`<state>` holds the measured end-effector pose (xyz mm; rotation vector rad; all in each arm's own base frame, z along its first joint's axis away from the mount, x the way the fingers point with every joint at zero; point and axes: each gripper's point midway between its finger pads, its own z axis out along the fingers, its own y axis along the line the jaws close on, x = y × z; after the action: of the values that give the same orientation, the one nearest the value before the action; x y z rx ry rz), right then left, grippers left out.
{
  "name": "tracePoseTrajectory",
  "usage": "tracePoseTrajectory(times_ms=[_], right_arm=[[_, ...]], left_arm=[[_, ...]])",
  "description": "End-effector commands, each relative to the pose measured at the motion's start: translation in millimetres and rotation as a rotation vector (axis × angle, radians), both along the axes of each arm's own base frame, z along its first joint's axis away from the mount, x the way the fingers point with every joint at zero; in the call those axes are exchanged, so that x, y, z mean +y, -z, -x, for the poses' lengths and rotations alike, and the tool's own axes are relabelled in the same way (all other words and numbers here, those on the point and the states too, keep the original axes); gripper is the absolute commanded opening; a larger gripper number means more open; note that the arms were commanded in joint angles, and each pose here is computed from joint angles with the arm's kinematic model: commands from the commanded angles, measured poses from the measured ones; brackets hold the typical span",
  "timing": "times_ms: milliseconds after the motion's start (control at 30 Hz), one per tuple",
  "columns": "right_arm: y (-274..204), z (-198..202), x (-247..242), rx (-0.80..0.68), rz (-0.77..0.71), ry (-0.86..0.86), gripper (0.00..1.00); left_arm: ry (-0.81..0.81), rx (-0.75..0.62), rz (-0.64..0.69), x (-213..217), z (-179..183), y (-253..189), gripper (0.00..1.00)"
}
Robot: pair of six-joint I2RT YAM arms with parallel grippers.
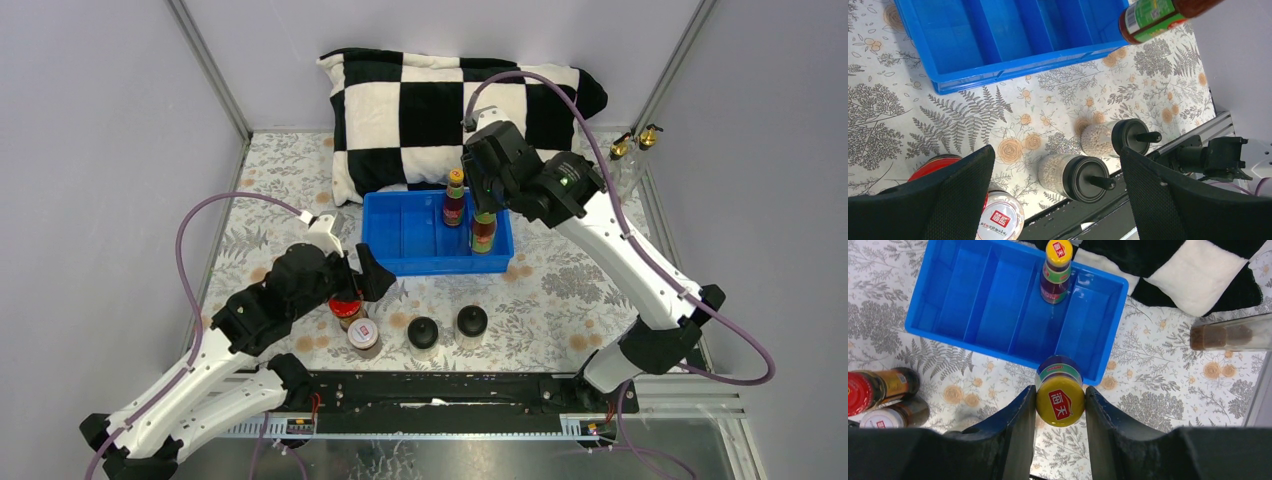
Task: Organize the condiment bottles
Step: Place the bottle in the storage box.
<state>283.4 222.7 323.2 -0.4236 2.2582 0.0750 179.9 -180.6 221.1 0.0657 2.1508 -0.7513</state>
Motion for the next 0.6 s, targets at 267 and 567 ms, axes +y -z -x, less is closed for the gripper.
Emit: tracePoseTrajectory(times_ms=[267,567], right_arm=[[-14,-71,15,-0.114,-0.135,-0.025,0.35],[9,-91,31,-0.072,-0.158,-0.047,0.34]], left_arm=[[-0.001,-0.018,0.012,-7,-9,6,0.99],[0.0,-0.007,0.01,-10,-11,12,0.99]])
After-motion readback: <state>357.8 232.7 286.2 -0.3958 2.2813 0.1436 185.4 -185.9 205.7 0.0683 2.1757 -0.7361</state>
